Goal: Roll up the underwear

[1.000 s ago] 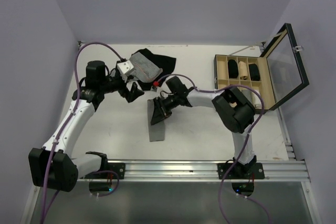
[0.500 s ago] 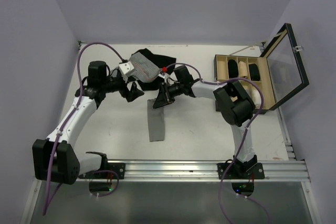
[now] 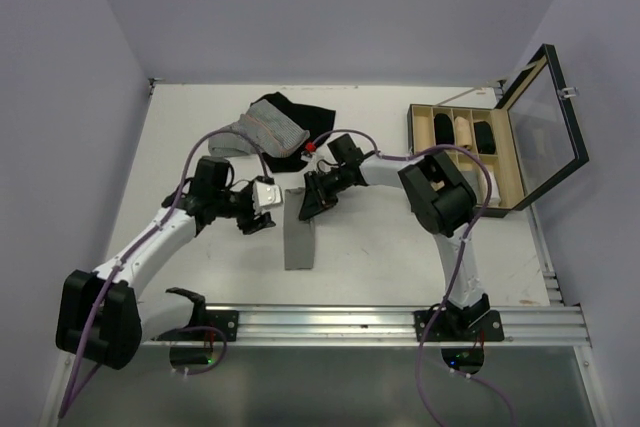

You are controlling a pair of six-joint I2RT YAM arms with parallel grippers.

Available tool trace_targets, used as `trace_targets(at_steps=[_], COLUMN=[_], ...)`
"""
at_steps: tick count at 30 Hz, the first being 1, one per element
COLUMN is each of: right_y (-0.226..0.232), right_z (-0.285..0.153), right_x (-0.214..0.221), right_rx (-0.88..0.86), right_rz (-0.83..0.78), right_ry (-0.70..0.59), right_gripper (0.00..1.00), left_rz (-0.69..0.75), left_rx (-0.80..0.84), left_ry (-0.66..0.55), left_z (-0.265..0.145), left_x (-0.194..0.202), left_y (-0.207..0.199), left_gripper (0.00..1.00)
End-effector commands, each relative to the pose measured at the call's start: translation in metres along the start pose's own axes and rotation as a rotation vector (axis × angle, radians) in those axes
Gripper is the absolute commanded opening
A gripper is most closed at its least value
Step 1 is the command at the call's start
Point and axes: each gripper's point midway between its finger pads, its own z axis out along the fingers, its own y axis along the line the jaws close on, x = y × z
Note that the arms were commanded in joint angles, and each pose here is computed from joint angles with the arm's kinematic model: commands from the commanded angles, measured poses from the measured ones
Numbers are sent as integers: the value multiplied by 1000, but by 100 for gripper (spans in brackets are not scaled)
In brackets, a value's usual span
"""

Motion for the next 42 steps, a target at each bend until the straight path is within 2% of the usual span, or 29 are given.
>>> trace_targets(at_steps=[1,3,5,11,17,23,32,38,42], right_y=[39,56,77,90,66,31,5,1,1], right_z=[-27,-34,-40,-29,-5,17,25,25,23], right_x=[-27,-28,-20,26,60,79,94,96,97], right_rx=[26,18,9,-7,-38,-28,27,42,47], right_rz=[-154,-173,-191,-150,-71,-10,16,19,21], right_ry=[-61,-62,-36,66,141,189,248,263,267], right_gripper=[28,34,36,35,33,32,31,30,30], left_rz=[239,363,443,611,687,774,827,843,829], left_rx=[43,42,60,161,261,370,421,452,458], left_ry=[35,22,37,60,79,146,220,254,239], left_z=[-4,-7,-2,17,35,41,51,54,54], left_x=[11,5,8,7,21,46,63,75,71], left_y=[-25,-34,-47,-84,-109,-130,-128,-129,-133], left_gripper=[61,61,61,60,53,45,39,26,2])
